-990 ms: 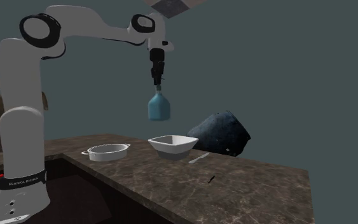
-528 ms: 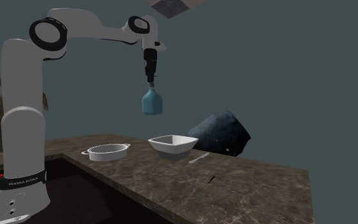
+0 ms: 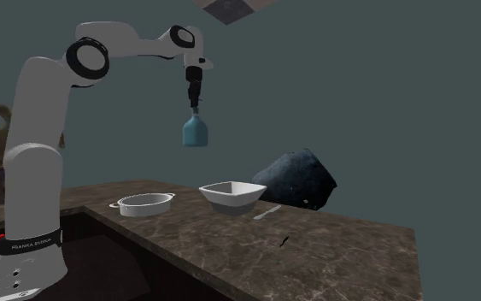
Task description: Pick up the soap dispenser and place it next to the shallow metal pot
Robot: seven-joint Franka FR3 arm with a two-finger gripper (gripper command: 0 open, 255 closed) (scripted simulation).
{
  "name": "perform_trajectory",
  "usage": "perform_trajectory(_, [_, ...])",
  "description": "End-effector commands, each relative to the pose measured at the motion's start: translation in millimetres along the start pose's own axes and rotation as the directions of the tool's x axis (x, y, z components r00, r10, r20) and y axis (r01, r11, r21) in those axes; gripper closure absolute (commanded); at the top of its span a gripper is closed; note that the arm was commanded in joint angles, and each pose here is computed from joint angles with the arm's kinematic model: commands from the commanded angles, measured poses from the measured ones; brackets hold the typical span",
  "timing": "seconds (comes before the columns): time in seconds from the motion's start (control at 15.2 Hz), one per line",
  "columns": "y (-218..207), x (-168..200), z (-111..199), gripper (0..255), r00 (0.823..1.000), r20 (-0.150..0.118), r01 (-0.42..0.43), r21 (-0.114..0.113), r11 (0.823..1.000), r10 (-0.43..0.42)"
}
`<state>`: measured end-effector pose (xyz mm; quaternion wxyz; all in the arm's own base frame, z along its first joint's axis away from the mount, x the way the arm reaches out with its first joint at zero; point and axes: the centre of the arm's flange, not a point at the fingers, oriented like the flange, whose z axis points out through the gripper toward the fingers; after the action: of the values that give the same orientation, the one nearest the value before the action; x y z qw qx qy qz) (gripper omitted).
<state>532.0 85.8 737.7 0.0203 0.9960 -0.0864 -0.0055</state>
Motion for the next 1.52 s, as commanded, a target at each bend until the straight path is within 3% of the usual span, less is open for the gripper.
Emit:
perform_trajectory(0.0, [-21, -5, -10, 255, 1.0, 0.0, -0.001, 0.0, 1.0, 0.001])
perform_trajectory(0.2, [-63, -9, -25, 255, 1.0, 0.0, -0.001, 0.0, 1.0, 0.001])
perform_trajectory(1.45, [-67, -8, 75, 255, 1.0, 0.0, -0.001, 0.0, 1.0, 0.001])
